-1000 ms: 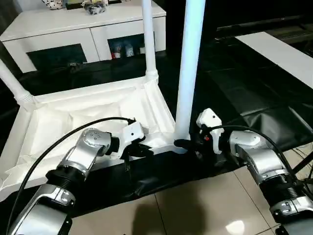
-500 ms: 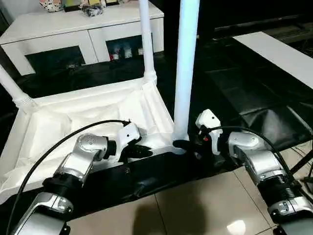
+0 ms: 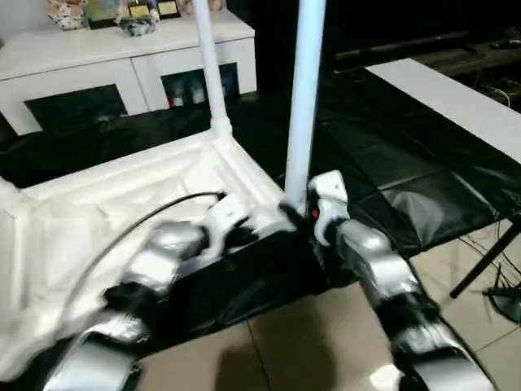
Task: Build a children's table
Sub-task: Rotate leg to tighten
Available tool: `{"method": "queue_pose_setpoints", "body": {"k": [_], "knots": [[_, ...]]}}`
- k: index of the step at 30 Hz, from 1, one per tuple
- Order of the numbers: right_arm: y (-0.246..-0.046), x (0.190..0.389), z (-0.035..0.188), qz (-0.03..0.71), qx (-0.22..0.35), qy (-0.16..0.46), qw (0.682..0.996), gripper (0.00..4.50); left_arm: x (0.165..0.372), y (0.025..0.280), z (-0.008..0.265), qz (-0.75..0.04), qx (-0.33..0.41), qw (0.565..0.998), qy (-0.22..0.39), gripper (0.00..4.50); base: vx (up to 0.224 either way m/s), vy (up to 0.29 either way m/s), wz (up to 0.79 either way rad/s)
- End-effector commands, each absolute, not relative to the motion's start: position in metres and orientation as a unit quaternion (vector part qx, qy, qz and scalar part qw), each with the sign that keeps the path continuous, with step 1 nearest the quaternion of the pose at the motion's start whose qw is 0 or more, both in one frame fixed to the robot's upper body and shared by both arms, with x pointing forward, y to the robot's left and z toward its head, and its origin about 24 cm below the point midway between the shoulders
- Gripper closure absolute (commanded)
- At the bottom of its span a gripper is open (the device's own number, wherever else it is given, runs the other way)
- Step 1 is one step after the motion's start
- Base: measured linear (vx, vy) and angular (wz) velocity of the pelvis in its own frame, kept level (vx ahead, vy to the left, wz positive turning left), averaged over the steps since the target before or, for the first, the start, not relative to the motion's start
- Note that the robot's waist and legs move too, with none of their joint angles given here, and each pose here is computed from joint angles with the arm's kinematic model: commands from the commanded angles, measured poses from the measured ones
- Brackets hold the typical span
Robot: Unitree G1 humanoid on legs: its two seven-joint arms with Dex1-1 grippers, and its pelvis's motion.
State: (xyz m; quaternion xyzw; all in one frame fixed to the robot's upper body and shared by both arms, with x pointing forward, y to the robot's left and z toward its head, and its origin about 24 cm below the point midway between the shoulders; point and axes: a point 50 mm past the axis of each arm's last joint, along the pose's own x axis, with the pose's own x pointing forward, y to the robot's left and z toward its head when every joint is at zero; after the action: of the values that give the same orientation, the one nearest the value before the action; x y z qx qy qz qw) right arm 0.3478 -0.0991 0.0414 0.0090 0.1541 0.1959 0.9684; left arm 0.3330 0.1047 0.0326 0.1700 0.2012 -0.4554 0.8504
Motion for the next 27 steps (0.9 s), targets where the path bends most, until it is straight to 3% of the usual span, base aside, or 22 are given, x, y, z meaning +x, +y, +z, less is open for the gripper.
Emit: {"method": "queue_pose_setpoints", "body": {"k": [1, 7, 8, 13, 17, 18, 23, 24, 25, 27], "knots": [[-0.107, 0.344, 0.018, 0.124, 0.042, 0.218, 0.967, 2.12, 0.331, 0.088, 0.026, -0.453, 0.156, 0.852, 0.211, 4.50, 0.000, 0.000, 0.00], [-0.091, 0.358, 0.027, 0.064, 0.059, 0.203, 0.975, 2.12, 0.338, 0.065, 0.031, -0.422, 0.116, 0.876, 0.205, 4.50, 0.000, 0.000, 0.00], [-0.090, 0.359, 0.028, 0.067, 0.063, 0.199, 0.976, 1.61, 0.337, 0.065, 0.031, -0.422, 0.116, 0.875, 0.205, 4.50, 0.000, 0.000, 0.00], [-0.084, 0.365, 0.041, 0.103, 0.062, 0.163, 0.979, 1.26, 0.336, 0.073, 0.030, -0.431, 0.120, 0.871, 0.203, 4.50, 0.000, 0.000, 0.00], [-0.085, 0.369, 0.056, 0.174, 0.023, 0.121, 0.977, 1.14, 0.330, 0.082, 0.029, -0.474, 0.132, 0.848, 0.196, 4.50, 0.000, 0.000, 0.00], [-0.087, 0.364, 0.061, 0.252, -0.014, 0.104, 0.962, 1.14, 0.323, 0.089, 0.028, -0.509, 0.133, 0.828, 0.195, 4.50, 0.000, 0.000, 0.00], [-0.097, 0.349, 0.063, 0.373, -0.069, 0.101, 0.920, 1.14, 0.315, 0.101, 0.028, -0.549, 0.133, 0.801, 0.201, 4.50, 0.000, 0.000, 0.00], [-0.111, 0.332, 0.059, 0.457, -0.108, 0.116, 0.875, 1.14, 0.312, 0.109, 0.028, -0.563, 0.138, 0.788, 0.208, 4.50, 0.000, 0.000, 0.00], [-0.111, 0.332, 0.059, 0.457, -0.108, 0.116, 0.875, 1.14, 0.312, 0.109, 0.028, -0.563, 0.138, 0.788, 0.208, 4.50, 0.000, 0.000, 0.00], [-0.130, 0.312, 0.056, 0.532, -0.143, 0.141, 0.822, 1.14, 0.309, 0.120, 0.029, -0.577, 0.149, 0.773, 0.218, 4.50, 0.000, 0.000, 0.00]]}}
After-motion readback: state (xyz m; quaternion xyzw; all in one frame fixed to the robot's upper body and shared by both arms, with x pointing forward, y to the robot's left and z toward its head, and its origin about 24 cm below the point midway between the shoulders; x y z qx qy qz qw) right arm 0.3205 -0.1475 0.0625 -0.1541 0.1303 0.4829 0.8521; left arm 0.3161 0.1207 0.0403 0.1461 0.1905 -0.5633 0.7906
